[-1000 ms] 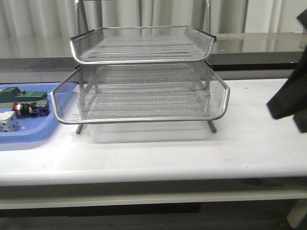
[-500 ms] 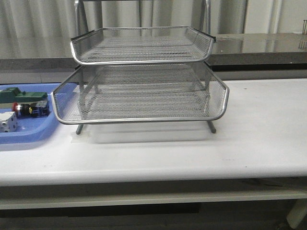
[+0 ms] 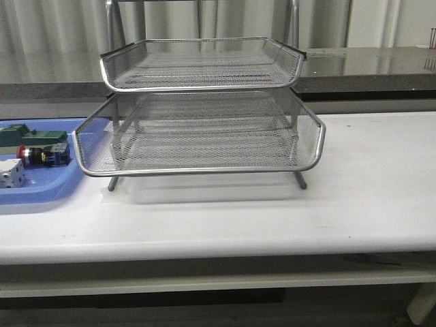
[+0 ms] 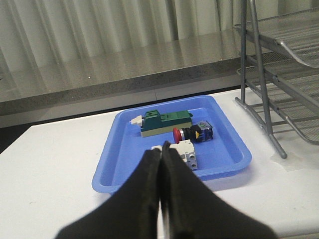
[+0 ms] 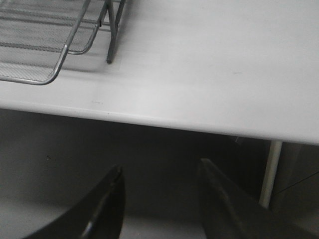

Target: Place button on rack with both arms

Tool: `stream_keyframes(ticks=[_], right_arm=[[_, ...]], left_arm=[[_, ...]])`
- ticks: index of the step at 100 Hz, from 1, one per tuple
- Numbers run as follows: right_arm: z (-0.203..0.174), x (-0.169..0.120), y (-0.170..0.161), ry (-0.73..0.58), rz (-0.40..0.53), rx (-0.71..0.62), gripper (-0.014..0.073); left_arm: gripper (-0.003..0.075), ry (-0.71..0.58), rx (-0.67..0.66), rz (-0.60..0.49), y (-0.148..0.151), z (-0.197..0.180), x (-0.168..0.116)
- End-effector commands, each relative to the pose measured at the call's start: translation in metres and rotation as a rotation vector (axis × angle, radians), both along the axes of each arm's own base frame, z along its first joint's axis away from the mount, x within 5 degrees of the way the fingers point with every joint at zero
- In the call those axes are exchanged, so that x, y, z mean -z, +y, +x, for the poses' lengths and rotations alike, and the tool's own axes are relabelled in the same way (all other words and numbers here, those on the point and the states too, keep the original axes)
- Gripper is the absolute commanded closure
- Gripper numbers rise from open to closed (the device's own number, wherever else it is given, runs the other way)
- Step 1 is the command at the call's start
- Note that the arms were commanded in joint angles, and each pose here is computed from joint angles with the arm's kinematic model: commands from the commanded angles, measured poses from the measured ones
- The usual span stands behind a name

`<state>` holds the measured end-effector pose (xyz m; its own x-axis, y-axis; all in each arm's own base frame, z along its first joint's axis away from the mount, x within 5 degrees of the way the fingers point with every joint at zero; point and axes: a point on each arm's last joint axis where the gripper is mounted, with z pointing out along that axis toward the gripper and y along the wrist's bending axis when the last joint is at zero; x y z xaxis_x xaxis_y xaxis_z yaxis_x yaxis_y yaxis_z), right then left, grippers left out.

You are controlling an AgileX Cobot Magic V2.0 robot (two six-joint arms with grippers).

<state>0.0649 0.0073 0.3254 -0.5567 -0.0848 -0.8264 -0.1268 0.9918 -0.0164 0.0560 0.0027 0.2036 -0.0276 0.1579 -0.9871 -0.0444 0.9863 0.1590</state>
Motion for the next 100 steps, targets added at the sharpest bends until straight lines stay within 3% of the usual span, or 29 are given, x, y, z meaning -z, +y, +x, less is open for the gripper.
stream_keyframes(ticks=[1,9,29,54,75,100], right_arm=[[0.003,-0.006,-0.001,-0.078,0.003,0.012,0.0246],[0.003,-0.006,-0.001,-0.085,0.004,0.011,0.0321],[0.003,-0.006,-0.001,-0.089,0.005,0.011,0.0673],[0.003,-0.006,-0.001,-0.089,0.005,0.011,0.0665],[0.003,-0.006,-0.001,-0.089,0.005,0.011,0.0665],[0.003,-0.006,-0.001,-0.089,0.005,0.011,0.0665]], left_arm=[[0.0741,-0.069,0.007,-0.023,0.000,0.000,0.008],[0.0741,-0.075,0.008,-0.060,0.000,0.000,0.007],[0.0741,-0.082,0.010,-0.096,-0.001,-0.001,0.005],[0.0741,-0.114,0.011,-0.158,0.000,-0.001,0.000],[0.0741,-0.162,0.025,-0.276,-0.001,-0.002,-0.036],[0.0741,0.073,0.062,-0.277,-0.006,0.025,-0.104]])
